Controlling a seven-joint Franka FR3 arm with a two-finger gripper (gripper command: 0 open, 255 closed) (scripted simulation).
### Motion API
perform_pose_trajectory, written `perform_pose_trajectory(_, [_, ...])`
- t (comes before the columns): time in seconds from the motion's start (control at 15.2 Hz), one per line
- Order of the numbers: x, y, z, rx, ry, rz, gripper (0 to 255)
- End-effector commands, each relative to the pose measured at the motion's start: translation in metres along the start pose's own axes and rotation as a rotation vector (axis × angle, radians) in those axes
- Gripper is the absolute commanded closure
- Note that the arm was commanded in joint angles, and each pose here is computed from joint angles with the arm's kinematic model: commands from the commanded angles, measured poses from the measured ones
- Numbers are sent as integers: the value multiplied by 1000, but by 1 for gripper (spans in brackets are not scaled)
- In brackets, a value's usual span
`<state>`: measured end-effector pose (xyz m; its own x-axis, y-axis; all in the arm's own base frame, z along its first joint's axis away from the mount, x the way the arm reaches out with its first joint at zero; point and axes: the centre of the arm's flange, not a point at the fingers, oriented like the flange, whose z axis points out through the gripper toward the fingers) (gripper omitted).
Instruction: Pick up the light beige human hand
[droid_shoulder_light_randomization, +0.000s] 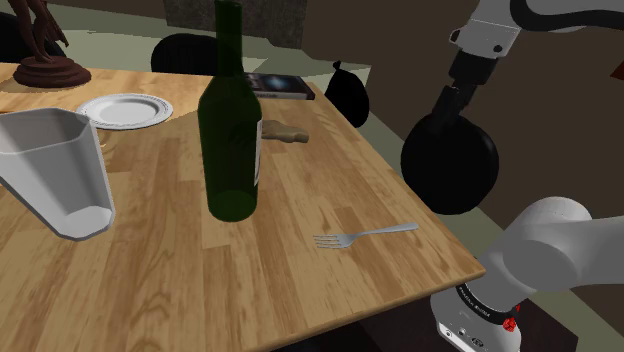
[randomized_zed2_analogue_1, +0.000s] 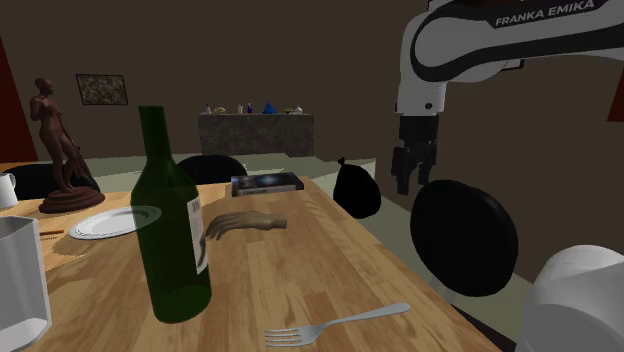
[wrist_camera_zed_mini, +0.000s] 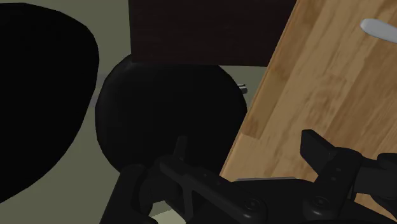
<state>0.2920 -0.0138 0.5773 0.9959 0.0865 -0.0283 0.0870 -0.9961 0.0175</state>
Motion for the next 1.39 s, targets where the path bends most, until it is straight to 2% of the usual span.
perform_pose_trajectory(0.0, [0, 0, 0, 0, 0, 0, 0])
perform_pose_trajectory(1.32, [240, -129, 34, 18, -87, -58, 0])
